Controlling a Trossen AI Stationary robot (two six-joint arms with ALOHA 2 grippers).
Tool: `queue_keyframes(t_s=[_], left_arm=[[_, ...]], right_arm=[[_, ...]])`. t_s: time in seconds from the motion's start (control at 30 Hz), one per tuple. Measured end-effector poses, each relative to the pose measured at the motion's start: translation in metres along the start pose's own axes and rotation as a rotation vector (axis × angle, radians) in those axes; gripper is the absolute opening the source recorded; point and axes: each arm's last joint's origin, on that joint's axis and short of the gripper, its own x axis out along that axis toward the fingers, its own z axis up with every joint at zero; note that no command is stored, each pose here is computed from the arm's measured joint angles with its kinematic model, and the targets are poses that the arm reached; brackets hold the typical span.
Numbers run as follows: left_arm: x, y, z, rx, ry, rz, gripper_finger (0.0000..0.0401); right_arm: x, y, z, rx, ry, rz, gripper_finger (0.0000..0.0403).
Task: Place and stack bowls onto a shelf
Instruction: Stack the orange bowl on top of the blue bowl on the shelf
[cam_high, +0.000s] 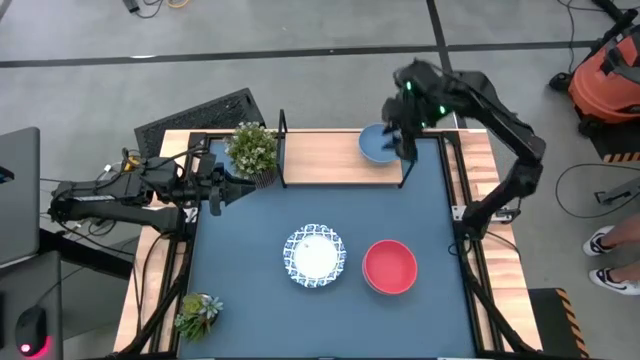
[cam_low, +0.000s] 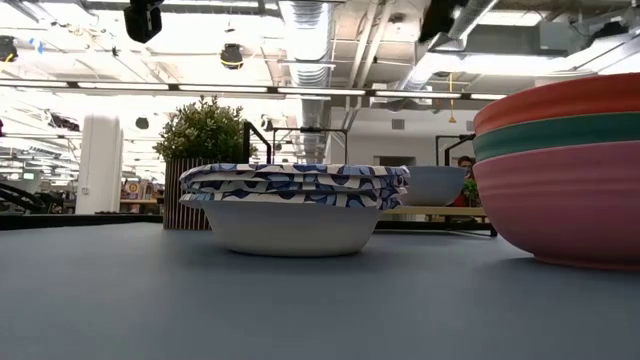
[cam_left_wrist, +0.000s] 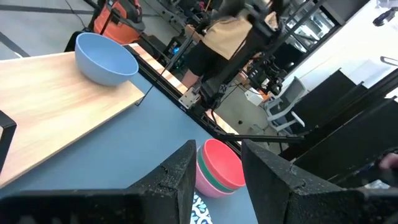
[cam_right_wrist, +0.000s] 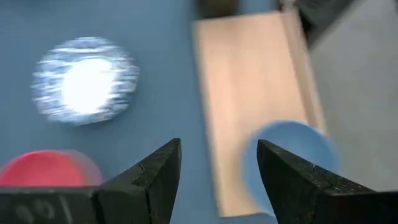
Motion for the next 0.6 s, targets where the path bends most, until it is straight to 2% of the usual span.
queue_keyframes(t_s=[0.23, 0.43, 0.6], left_arm=[[0.0, 0.0, 0.0, 0.001, 0.0, 0.0, 0.0112], [0.0, -0.001, -0.001, 0.023, 0.023, -0.028, 0.0113], [0.0, 0.0, -0.001, 0.028, 0.03, -0.024, 0.0113]], right_arm=[[-0.005, 0.082, 0.0, -0.008, 0.072, 0.154, 0.0235], [0.018, 0.137, -0.022, -0.03, 0.225, 0.104, 0.0235], [0.05, 0.159, -0.058, 0.002, 0.276, 0.053, 0.0235]])
